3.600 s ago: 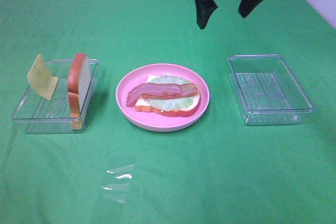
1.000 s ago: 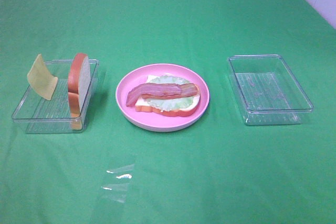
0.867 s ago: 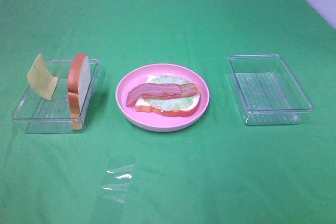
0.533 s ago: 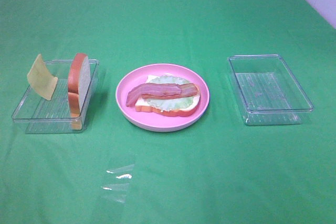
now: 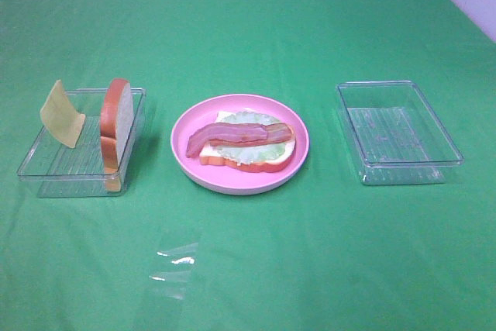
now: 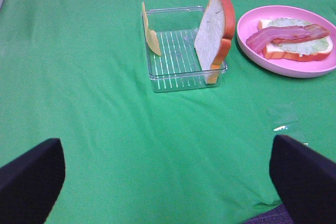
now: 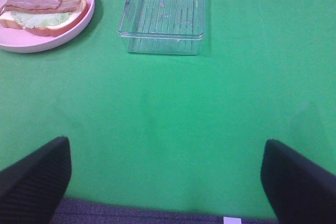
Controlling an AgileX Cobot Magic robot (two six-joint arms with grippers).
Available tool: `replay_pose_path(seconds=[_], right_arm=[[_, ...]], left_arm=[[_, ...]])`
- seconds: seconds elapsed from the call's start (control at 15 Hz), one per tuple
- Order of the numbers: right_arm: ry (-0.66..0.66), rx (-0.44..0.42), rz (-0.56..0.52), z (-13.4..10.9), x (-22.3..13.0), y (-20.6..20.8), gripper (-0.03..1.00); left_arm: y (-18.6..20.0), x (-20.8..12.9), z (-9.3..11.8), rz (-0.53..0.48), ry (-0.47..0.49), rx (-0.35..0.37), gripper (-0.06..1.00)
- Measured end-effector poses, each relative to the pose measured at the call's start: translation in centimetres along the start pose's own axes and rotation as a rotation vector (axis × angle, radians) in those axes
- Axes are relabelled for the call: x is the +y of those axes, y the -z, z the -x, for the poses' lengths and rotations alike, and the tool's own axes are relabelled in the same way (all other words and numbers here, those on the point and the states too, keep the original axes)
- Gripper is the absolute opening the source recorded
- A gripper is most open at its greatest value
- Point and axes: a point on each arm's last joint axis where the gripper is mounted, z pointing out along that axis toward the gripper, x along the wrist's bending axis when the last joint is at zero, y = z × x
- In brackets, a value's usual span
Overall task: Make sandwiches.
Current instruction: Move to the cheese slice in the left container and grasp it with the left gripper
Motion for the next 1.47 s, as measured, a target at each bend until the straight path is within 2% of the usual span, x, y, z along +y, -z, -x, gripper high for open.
replay_pose_path(seconds=[0.2, 0.27, 0.47, 0.53, 0.8, 0.93, 1.13, 1.27, 1.33, 1.4, 1.47], right_arm=[[0.0, 0.0, -0.002, 0.0, 0.0, 0.0, 0.94], [0.0, 0.0, -0.002, 0.0, 0.0, 0.0, 0.94], [0.0, 0.0, -0.002, 0.0, 0.0, 0.0, 0.94], [0.0, 0.0, -0.002, 0.0, 0.0, 0.0, 0.94], [0.0, 0.0, -0.002, 0.0, 0.0, 0.0, 0.94], [0.0, 0.0, -0.002, 0.0, 0.0, 0.0, 0.94], [0.0, 0.0, -0.002, 0.0, 0.0, 0.0, 0.94], [0.0, 0.0, -0.002, 0.0, 0.0, 0.0, 0.94], [0.0, 0.0, -0.002, 0.0, 0.0, 0.0, 0.94], [0.0, 0.0, -0.002, 0.0, 0.0, 0.0, 0.94], [0.0, 0.0, -0.002, 0.0, 0.0, 0.0, 0.94]], left_arm=[[-0.6, 0.9, -0.3, -0.081, 0.082, 0.019, 0.97], [-1.7, 4.1, -0.7, -0.236, 0.119, 0.028, 0.97], [-6.5, 10.6, -1.8, -0.483, 0.137, 0.056, 0.97], [-7.3, 11.6, -2.1, -0.501, 0.135, 0.062, 0.97], [-16.0, 17.4, -4.0, -0.648, 0.118, 0.101, 0.97], [-20.7, 20.7, -4.9, -0.651, 0.11, 0.112, 0.97], [-26.7, 22.7, -5.7, -0.67, 0.108, 0.111, 0.97], [-29.5, 22.6, -5.6, -0.696, 0.096, 0.101, 0.97], [-31.9, 22.2, -5.2, -0.725, 0.081, 0.09, 0.97], [-36.6, 20.7, -3.7, -0.789, 0.035, 0.076, 0.97], [-37.8, 20.2, -3.3, -0.804, 0.024, 0.076, 0.97]])
